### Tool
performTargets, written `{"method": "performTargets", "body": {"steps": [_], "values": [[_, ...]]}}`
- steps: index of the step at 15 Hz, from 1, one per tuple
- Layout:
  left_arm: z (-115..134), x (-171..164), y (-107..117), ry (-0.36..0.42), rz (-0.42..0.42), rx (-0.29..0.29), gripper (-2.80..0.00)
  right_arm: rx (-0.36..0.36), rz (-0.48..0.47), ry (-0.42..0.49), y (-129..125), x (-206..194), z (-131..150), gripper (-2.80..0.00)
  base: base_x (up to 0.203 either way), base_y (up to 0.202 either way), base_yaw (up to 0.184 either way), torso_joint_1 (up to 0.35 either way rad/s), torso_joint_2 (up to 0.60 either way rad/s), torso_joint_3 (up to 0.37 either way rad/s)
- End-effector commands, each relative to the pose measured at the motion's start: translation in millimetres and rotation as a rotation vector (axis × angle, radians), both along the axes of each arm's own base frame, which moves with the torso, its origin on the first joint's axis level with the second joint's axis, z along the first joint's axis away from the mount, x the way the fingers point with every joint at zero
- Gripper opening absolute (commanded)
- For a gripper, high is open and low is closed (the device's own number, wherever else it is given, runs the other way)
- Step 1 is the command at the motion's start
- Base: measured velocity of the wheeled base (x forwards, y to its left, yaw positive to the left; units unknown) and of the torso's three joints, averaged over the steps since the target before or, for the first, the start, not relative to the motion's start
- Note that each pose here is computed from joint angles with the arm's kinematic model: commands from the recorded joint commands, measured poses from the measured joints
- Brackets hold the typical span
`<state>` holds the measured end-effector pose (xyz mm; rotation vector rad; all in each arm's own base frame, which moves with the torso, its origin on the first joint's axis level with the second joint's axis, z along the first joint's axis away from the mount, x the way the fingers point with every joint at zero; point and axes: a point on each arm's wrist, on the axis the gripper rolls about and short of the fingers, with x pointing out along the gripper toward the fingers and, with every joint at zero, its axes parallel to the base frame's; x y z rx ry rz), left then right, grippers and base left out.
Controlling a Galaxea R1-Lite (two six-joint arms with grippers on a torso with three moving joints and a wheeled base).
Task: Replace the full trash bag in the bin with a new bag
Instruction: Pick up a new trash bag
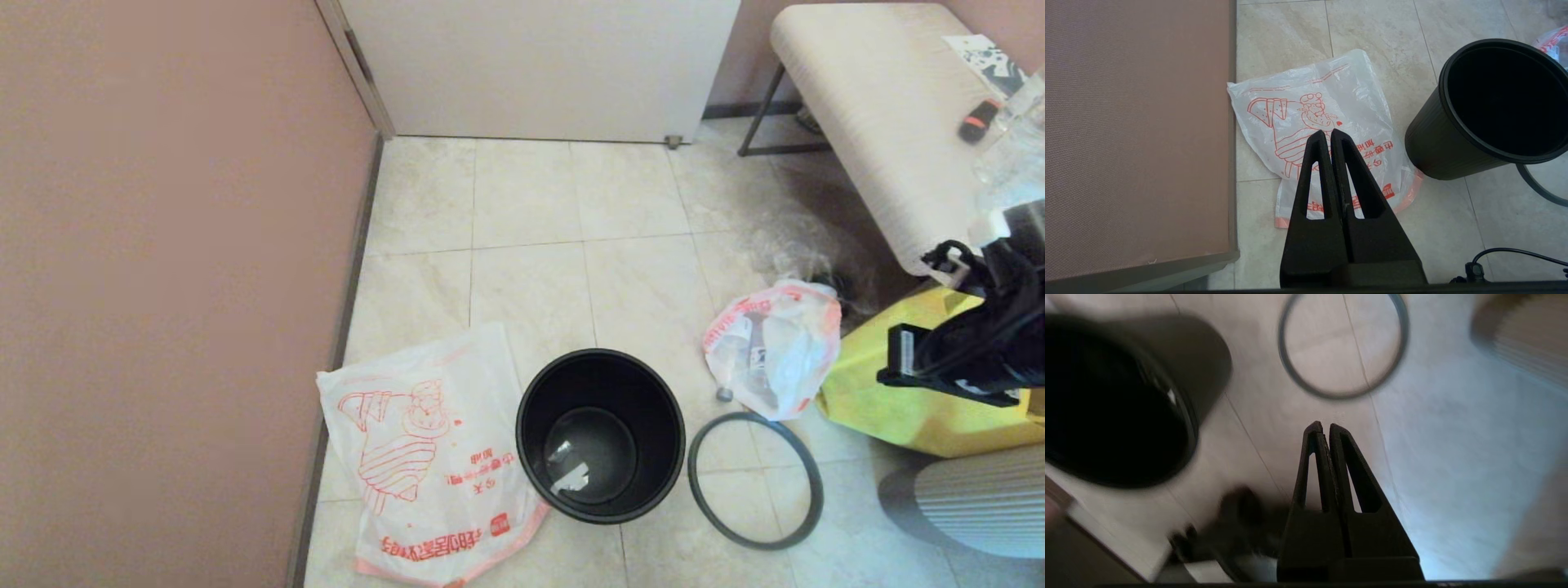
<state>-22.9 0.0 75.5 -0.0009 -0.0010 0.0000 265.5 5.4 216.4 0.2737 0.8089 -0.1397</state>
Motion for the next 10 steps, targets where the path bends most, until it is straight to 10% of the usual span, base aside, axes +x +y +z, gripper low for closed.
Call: {"method": "performTargets", "body": {"steps": [1,10], "values": [[0,0,0,0.001,0.0,0.0,-2.8,-0.009,0.012,-0.063,2,-41,16,-2.8,0.0,0.0,0.0,0.0,0.0,0.0],[0,0,0,-0.001,0.0,-0.001,-2.8,-0.105,0.054,-0.302,-3,-179,28,-2.8,0.0,0.0,0.0,0.0,0.0,0.0]]}}
